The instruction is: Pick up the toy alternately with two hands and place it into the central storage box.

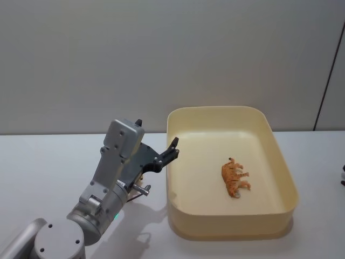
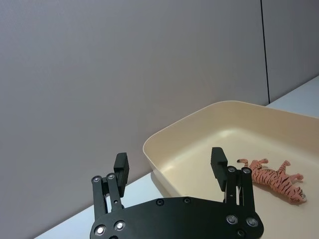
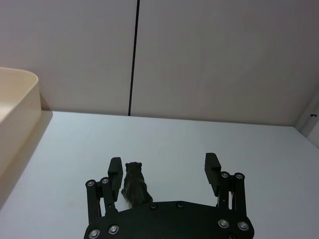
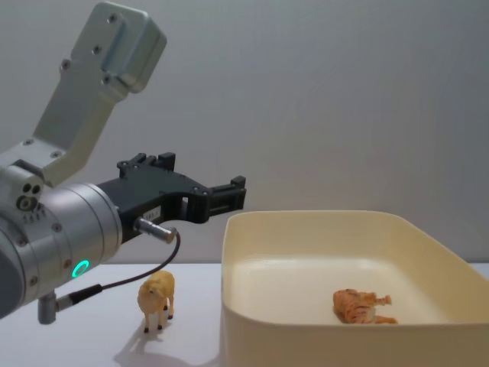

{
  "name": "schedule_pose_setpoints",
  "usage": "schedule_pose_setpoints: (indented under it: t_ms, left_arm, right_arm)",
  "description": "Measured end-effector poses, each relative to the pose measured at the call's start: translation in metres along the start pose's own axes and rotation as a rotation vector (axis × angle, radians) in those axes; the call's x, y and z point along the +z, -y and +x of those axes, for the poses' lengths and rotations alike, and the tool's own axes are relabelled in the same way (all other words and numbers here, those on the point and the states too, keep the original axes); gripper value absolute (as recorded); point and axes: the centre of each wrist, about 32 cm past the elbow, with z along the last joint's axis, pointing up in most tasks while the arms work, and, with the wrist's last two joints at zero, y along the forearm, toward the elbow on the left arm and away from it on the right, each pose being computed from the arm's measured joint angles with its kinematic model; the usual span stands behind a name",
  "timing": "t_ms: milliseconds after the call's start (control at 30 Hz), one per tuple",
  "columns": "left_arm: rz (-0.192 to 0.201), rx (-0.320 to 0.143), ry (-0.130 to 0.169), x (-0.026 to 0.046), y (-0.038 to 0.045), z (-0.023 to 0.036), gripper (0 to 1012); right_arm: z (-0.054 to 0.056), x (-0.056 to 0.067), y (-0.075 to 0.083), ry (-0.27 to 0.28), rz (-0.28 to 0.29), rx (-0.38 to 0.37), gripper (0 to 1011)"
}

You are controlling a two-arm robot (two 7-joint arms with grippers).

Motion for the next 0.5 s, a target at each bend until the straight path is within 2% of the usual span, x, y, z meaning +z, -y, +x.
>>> schedule_pose_setpoints:
  t_ms: [500]
  left_arm:
    - [0.0,0.0,0.0,0.0,0.0,0.0,1002]
  right_arm:
    - [-0.009,-0.022,-0.021,0.03,-0.083,0.017,1001]
